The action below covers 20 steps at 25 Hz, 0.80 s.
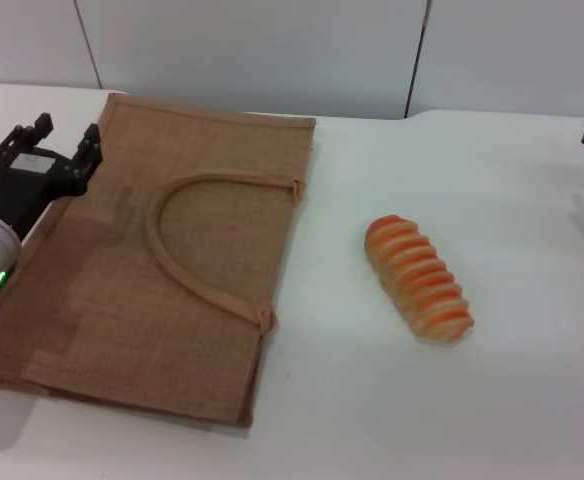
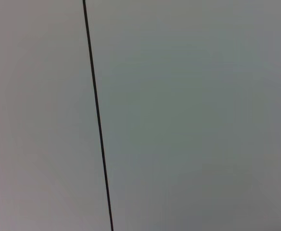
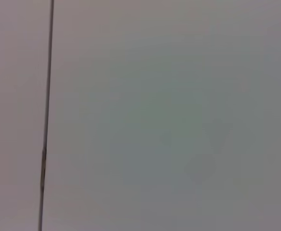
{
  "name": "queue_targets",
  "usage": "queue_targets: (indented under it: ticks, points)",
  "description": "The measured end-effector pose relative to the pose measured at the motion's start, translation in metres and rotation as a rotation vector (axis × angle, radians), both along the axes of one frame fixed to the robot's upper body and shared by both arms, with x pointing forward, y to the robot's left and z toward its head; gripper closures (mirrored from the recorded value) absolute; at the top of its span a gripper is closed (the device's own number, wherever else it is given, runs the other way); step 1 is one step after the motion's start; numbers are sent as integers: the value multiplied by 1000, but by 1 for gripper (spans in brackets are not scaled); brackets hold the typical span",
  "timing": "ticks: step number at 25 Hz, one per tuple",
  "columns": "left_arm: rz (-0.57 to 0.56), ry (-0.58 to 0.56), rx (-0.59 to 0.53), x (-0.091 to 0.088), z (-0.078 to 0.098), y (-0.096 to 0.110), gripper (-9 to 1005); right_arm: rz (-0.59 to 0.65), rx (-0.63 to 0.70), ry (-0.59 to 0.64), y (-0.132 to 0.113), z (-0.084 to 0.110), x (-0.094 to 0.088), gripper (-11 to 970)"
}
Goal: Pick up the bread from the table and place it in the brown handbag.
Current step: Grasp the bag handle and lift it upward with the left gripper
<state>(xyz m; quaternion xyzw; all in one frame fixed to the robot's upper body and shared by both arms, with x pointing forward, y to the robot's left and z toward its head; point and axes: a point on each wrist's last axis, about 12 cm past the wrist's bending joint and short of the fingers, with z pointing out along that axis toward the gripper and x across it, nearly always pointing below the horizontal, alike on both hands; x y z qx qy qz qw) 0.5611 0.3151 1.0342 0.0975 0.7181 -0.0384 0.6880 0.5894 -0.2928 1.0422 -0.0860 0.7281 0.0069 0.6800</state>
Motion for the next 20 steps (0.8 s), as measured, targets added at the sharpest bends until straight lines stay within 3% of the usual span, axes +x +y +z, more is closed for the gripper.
queue_targets:
  ticks: [20]
  points:
    - [-2,10,-7,3,-1,-3,383,10,-12,21,5,2,8,80]
